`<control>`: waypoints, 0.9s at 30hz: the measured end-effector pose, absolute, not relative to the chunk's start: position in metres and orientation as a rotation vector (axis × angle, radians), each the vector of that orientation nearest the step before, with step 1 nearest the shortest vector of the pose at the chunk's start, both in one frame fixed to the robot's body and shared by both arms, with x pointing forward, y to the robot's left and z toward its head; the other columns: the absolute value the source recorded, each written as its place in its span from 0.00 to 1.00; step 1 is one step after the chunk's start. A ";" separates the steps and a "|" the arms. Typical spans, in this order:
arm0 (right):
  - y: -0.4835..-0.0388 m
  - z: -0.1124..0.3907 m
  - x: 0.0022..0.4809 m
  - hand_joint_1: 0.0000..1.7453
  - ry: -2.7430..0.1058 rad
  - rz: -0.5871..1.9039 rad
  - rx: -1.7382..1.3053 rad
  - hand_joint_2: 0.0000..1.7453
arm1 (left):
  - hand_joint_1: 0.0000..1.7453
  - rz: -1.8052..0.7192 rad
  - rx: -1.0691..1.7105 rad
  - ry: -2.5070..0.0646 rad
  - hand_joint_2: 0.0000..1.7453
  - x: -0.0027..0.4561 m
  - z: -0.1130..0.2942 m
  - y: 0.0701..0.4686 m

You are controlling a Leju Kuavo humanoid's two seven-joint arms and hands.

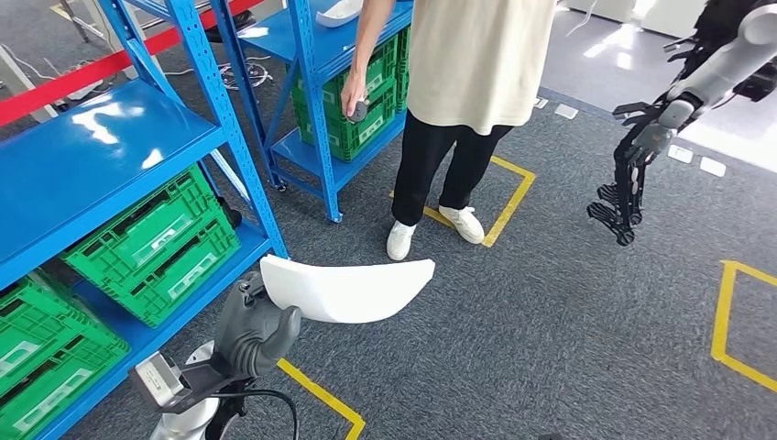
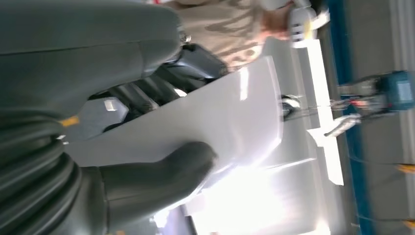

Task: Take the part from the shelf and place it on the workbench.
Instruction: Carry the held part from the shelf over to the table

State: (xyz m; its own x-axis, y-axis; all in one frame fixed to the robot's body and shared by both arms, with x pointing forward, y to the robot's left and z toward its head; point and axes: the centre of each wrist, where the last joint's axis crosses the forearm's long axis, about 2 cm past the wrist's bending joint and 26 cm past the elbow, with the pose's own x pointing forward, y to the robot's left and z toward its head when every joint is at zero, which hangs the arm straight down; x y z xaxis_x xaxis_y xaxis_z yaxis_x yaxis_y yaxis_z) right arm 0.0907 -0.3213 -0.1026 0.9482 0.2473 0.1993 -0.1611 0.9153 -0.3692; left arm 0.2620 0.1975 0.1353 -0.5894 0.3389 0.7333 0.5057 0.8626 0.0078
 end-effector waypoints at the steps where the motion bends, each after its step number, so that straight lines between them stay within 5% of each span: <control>1: -0.322 -0.102 0.092 0.00 -0.246 0.207 -0.360 1.00 | 1.00 -0.277 -0.608 -2.255 1.00 0.262 0.136 0.198; 27: -0.327 -0.105 0.079 0.00 -0.220 0.156 -0.365 1.00 | 1.00 -0.258 -0.606 -2.238 1.00 0.262 0.131 0.197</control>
